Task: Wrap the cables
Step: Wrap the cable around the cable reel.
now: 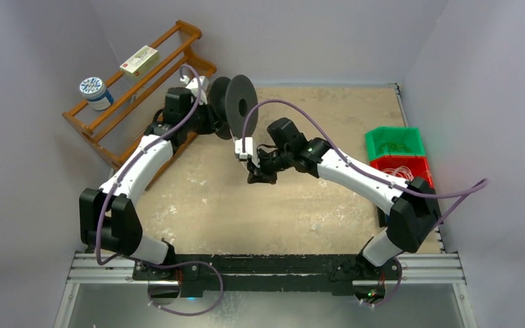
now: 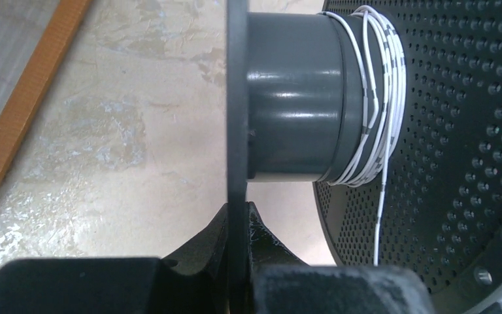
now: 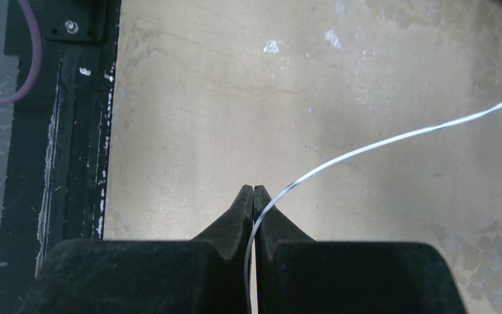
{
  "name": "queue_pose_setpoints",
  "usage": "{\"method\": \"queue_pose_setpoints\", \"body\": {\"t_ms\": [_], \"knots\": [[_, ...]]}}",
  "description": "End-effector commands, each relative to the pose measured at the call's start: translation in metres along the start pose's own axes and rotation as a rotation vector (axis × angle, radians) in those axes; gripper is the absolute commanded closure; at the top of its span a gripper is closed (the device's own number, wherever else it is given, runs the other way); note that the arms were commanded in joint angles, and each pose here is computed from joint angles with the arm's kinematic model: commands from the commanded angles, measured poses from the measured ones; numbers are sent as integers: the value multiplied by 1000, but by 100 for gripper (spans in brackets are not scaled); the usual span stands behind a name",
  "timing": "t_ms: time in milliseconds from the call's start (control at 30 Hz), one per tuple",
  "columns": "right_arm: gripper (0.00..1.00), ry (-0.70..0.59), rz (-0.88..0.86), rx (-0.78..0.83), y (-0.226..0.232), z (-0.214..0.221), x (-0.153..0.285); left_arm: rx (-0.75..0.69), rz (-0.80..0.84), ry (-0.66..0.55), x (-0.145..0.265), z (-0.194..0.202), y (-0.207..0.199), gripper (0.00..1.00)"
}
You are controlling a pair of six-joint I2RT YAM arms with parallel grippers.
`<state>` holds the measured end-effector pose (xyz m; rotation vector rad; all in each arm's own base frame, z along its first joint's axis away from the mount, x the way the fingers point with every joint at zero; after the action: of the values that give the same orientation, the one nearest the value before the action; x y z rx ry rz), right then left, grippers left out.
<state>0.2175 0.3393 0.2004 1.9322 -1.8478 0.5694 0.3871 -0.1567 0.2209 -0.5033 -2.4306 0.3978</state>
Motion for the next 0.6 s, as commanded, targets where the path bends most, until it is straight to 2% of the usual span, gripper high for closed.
{"method": "queue_pose_setpoints", "body": {"t_ms": [0, 233, 367, 567], "knots": [[100, -10, -28, -12, 1, 7, -7, 57, 254, -223, 38, -69, -44, 100], [100, -51, -5, -99, -22, 15, 8, 34, 408, -217, 63, -69, -67, 100], [100, -61, 71, -144, -48, 25, 28, -12, 483, -186, 75, -64, -77, 100], [100, 19, 331, 0, -78, 29, 60, -23, 507, -42, 71, -38, -74, 100]]}}
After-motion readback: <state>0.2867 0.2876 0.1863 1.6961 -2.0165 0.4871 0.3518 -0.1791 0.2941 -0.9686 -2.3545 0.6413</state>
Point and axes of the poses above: each gripper's point midway between its finger pads, its own x axis back along the fingers, its own y axis along the line the jaws close on, z = x × y, the point moved 2 cm from there along x, back along the fingers
